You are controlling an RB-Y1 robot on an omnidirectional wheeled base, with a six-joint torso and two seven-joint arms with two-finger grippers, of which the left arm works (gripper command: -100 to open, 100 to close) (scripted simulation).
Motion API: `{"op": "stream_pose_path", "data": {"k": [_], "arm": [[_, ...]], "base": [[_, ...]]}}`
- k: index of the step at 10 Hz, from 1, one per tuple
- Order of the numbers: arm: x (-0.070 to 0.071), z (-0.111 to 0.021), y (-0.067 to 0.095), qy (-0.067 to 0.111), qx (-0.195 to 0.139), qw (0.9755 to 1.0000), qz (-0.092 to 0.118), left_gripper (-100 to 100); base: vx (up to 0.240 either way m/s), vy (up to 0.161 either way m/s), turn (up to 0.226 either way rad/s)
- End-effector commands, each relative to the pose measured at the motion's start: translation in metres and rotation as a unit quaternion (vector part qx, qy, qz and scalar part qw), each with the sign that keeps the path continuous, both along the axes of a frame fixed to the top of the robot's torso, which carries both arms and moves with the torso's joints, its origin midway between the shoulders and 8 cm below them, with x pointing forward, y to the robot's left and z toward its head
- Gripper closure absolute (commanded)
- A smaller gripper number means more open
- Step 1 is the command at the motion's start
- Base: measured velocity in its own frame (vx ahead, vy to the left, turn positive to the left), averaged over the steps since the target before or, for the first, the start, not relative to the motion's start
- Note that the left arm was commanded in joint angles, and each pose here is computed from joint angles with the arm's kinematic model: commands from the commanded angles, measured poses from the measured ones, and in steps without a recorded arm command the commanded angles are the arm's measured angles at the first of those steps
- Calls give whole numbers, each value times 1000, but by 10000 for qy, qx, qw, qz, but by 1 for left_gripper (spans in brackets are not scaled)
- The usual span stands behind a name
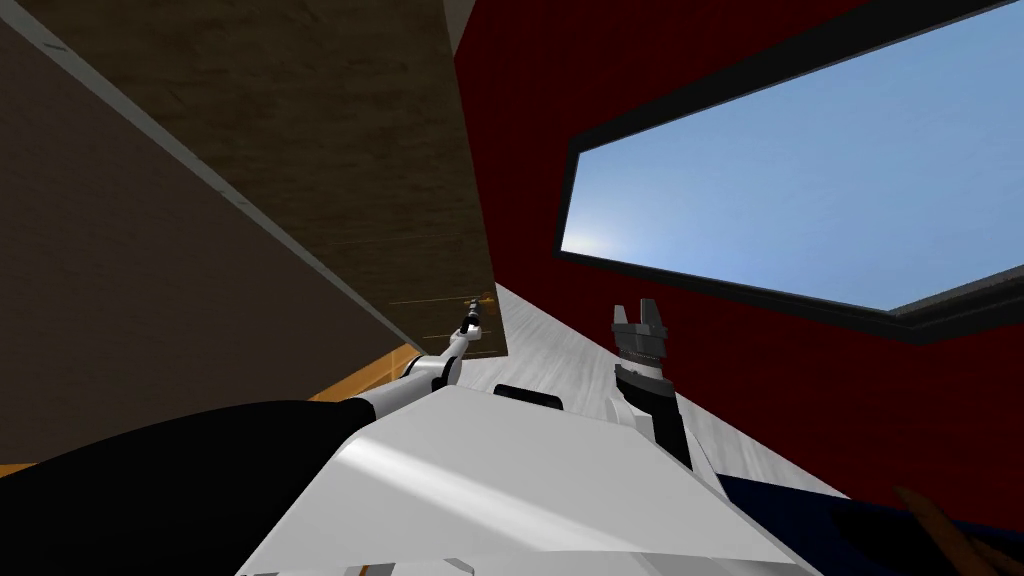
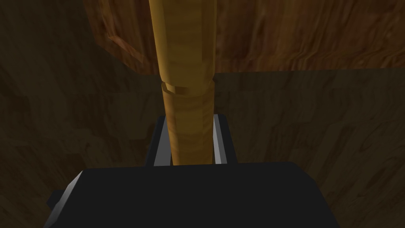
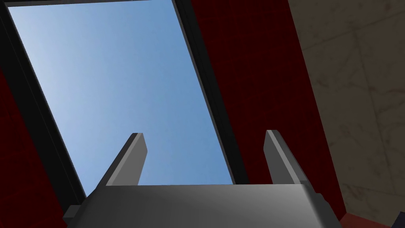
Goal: Push the door open
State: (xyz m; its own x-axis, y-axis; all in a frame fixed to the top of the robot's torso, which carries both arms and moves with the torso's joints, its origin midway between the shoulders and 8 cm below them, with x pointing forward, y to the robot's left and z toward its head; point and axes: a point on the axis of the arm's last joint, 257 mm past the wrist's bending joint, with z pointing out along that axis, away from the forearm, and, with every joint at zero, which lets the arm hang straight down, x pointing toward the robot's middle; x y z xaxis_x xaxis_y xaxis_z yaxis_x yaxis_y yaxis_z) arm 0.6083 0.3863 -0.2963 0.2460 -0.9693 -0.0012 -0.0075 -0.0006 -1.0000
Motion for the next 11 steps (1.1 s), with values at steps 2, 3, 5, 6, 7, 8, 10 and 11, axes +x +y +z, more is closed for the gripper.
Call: {"op": "stream_pose_path", "data": {"k": [2,3,5,6,7,8,10,11], "arm": [[-2,3,19,-34,7,9999,163,100],[-2,3,19,-34,7,9999,163,100],[-6,4,32,-36,5,9996,286,100],[-8,4,36,-37,5,9995,324,100],[-10,0,38,1,12,9994,337,100],[-13,1,50,-6,17,9990,447,100],[-17,1,62,-10,15,9984,559,100],[-20,1,69,-13,14,9980,625,100]], "base": [[189,-96,60],[133,-75,41],[145,-82,48],[164,-70,54],[75,-16,48],[136,-26,49],[184,-38,46],[199,-75,62]]}}
